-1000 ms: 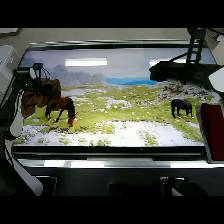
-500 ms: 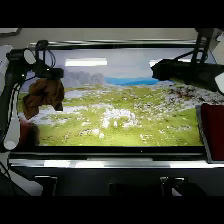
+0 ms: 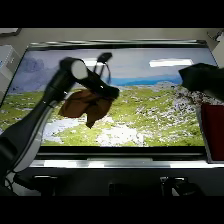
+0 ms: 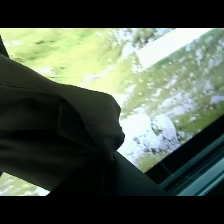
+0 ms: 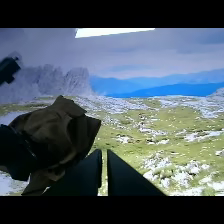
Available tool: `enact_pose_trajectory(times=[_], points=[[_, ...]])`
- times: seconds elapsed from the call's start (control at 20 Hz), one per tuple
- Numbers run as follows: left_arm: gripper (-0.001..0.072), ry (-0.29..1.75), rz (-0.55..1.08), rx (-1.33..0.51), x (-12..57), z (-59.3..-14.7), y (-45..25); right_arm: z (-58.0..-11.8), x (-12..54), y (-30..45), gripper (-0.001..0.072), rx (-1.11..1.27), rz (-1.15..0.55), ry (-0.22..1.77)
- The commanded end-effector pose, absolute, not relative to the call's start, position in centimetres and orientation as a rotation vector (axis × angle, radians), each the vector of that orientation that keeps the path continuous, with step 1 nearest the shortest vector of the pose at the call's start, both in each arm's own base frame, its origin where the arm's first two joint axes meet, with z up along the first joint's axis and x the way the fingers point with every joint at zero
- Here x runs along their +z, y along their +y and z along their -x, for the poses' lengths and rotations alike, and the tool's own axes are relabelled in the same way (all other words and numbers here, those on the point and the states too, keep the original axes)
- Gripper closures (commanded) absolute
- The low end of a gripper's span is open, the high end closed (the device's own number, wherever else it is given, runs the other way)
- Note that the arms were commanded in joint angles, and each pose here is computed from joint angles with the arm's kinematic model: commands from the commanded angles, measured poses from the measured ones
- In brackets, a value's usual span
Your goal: Fold the clothes and pants, and hang the long-sleeved shirts on hangers.
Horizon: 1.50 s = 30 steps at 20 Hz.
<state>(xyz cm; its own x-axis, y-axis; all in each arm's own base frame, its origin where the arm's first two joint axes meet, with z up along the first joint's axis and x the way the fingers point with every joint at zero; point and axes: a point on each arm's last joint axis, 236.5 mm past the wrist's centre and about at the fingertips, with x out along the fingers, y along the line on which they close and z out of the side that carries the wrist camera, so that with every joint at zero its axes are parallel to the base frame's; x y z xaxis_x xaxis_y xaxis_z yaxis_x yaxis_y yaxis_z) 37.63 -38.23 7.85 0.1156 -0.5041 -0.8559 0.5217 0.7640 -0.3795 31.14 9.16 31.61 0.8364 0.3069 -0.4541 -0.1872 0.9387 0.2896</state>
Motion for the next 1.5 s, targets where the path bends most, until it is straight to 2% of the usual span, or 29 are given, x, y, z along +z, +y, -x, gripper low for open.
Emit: enact_pose_trajectory(times=[0.0, 0.1, 0.15, 0.2, 0.25, 0.3, 0.35, 0.5, 0.6, 0.7, 0.85, 0.95, 1.1, 1.3, 1.45], points=[[0.0694, 1.336, -0.071, -0.846, 4.1, -31.3, -44.4, -27.2, 33.2, 7.2, 0.0616, 0.212, -0.248, 0.481], [0.0693, 1.4, -0.07, -0.829, 1.5, -30.0, -45.6, -26.1, 33.8, 7.1, 0.0617, 0.216, -0.247, 0.462], [0.0659, 1.42, -0.068, -0.832, 0.7, -29.7, -45.9, -26.0, 33.9, 7.0, 0.0616, 0.216, -0.247, 0.458], [0.0476, 1.425, -0.063, -0.831, 0.7, -29.7, -45.8, -25.8, 34.0, 7.1, 0.0615, 0.221, -0.252, 0.456], [0.0234, 1.423, -0.059, -0.827, 1.2, -30.1, -45.4, -25.8, 34.0, 7.3, 0.0613, 0.22, -0.283, 0.459], [0.0126, 1.422, -0.058, -0.821, 2.1, -30.6, -44.6, -26.0, 34.0, 7.2, 0.0575, 0.209, -0.317, 0.466], [0.0126, 1.411, -0.062, -0.822, 3.6, -31.4, -43.2, -26.3, 33.6, 7.2, 0.0511, 0.185, -0.387, 0.485], [0.0127, 1.374, -0.03, -0.758, 9.1, -34.1, -36.8, -28.3, 29.8, 7.9, 0.0511, 0.092, -0.601, 0.663], [0.0127, 1.337, 0.011, -0.67, 13.1, -35.7, -30.9, -30.8, 27.0, 9.8, 0.0456, 0.119, -0.61, 0.77], [0.0127, 1.276, 0.063, -0.588, 16.9, -36.8, -25.5, -33.4, 24.7, 12.2, 0.0445, 0.203, -0.594, 0.847], [0.0127, 1.16, 0.142, -0.456, 21.5, -37.9, -18.3, -36.8, 22.1, 14.7, 0.0358, 0.499, -0.635, 0.954], [0.0127, 1.097, 0.181, -0.396, 23.6, -38.1, -14.9, -38.2, 19.1, 12.6, 0.0358, 0.612, -0.567, 1.0], [0.0127, 1.06, 0.206, -0.334, 24.6, -37.6, -11.4, -36.6, 9.6, 10.8, 0.0225, 0.624, -0.525, 1.291], [0.0127, 1.062, 0.222, -0.305, 24.6, -37.4, -10.2, -33.8, 0.5, 13.3, 0.0224, 0.625, -0.605, 1.433], [0.0127, 1.07, 0.224, -0.303, 24.3, -37.5, -10.2, -32.3, -3.5, 15.0, 0.0216, 0.568, -0.688, 1.459]])
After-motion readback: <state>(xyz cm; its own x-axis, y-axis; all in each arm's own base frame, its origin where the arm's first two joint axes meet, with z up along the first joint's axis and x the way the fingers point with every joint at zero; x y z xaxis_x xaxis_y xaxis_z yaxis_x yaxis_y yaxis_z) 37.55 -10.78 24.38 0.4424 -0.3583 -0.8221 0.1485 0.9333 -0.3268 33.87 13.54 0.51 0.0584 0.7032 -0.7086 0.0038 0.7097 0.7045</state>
